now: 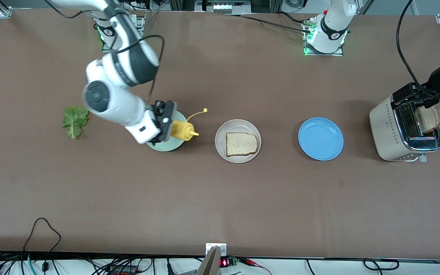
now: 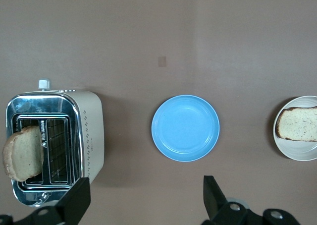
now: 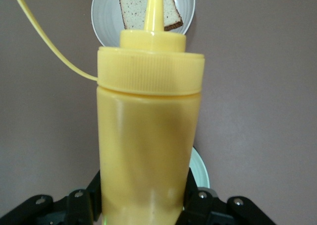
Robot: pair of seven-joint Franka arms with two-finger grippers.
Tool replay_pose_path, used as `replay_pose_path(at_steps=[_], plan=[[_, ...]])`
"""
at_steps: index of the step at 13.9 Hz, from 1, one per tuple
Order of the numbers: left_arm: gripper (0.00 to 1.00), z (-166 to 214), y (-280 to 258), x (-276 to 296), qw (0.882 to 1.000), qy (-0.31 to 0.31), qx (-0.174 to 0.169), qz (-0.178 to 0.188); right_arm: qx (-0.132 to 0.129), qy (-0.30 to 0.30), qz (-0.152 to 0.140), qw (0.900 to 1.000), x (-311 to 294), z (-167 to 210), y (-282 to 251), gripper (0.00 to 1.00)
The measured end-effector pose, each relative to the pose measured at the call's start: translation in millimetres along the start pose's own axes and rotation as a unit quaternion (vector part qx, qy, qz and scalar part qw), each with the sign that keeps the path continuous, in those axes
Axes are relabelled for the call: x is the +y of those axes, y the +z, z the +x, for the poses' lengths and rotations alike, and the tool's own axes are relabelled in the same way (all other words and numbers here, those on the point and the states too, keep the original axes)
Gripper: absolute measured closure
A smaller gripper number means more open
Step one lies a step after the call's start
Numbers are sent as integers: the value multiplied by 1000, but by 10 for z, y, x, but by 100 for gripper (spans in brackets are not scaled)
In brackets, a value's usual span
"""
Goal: Make sandwich in beige plate with both arms
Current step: 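Tilt the bottle nozzle over the bread and squeeze with the right gripper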
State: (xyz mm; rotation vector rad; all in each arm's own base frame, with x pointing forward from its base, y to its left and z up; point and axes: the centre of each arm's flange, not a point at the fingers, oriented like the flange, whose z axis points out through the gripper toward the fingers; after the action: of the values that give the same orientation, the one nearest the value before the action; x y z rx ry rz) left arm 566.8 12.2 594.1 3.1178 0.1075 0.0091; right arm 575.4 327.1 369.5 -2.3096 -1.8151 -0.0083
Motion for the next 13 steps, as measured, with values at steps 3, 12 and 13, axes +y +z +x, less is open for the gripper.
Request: replay_pose_path(at_steps=[3,12,13], plan=[[0,-1,7,-67,1000,-6,-2,0,-58,6,-34,998,-383,437,379,37],[0,-2,42,-80,1000,-8,-8,0,-112,21,-86,990,-713,1058,1037,37],[0,-1,48,-100,1000,-10,-9,0,-113,21,-87,990,-709,1068,1062,37]])
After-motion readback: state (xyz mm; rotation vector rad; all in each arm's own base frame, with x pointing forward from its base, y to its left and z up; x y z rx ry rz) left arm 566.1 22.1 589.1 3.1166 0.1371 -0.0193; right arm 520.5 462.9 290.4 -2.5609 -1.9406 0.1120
